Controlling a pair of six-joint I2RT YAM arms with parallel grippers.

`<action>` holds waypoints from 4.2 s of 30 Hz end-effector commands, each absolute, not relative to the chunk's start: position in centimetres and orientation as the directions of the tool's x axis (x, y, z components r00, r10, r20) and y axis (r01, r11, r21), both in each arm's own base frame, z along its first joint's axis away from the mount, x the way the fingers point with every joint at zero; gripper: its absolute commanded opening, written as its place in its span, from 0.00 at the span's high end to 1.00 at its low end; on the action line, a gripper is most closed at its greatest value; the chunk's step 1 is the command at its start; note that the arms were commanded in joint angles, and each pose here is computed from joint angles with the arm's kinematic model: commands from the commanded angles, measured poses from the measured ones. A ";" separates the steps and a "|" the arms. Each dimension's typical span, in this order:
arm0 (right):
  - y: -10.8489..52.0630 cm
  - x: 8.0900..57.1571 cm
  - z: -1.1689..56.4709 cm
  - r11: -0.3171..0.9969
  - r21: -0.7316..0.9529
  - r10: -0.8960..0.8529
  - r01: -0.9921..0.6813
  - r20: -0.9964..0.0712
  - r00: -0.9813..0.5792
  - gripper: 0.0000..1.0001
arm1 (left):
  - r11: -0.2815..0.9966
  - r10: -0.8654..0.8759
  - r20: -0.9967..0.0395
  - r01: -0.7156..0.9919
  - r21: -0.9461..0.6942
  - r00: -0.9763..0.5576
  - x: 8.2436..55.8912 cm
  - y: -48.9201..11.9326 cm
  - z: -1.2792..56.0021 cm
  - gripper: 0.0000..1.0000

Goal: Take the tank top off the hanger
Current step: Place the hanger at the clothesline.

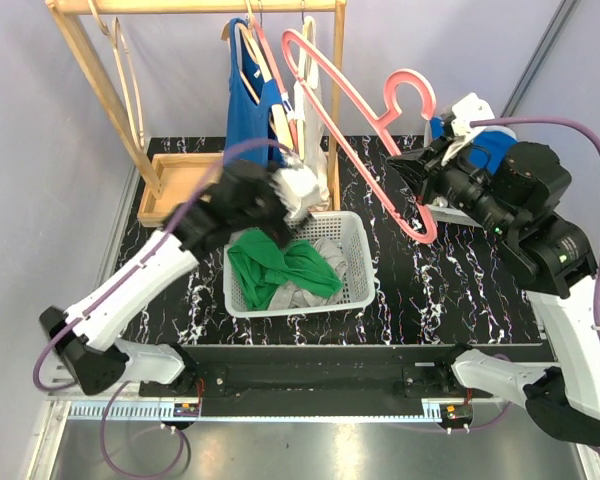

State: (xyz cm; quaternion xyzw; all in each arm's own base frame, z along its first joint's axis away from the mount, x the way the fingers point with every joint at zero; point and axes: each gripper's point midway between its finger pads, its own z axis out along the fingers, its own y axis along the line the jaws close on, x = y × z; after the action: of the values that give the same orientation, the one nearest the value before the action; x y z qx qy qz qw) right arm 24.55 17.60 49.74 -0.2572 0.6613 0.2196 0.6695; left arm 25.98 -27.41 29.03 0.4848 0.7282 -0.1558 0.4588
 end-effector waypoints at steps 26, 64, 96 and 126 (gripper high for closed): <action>26.1 25.3 38.3 0.519 -0.072 -0.428 -0.852 -0.884 -0.186 1.00 | 0.412 0.534 -0.798 0.739 0.533 0.278 16.6 -18.6 45.3 0.01; 25.4 14.9 42.5 0.158 -0.226 -0.328 -0.961 -0.930 0.164 1.00 | -0.001 0.467 -0.857 0.970 0.244 0.217 12.4 -20.0 42.3 0.43; 27.1 18.0 48.1 0.283 -0.340 -0.157 -0.897 -0.939 0.307 1.00 | 0.116 0.438 -0.896 0.983 0.140 0.076 12.7 -19.6 41.7 1.00; 22.6 23.4 50.6 0.661 -0.332 -0.153 -0.673 -0.937 0.313 0.21 | 0.833 0.045 -0.995 0.546 0.087 0.090 18.0 -5.6 54.7 1.00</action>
State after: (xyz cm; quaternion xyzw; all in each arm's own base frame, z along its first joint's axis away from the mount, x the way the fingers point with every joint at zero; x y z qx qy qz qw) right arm 23.64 23.18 48.29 -0.3936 0.5833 0.1778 0.6879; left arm 19.09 -7.06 57.97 0.2218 0.6174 -0.3453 0.6711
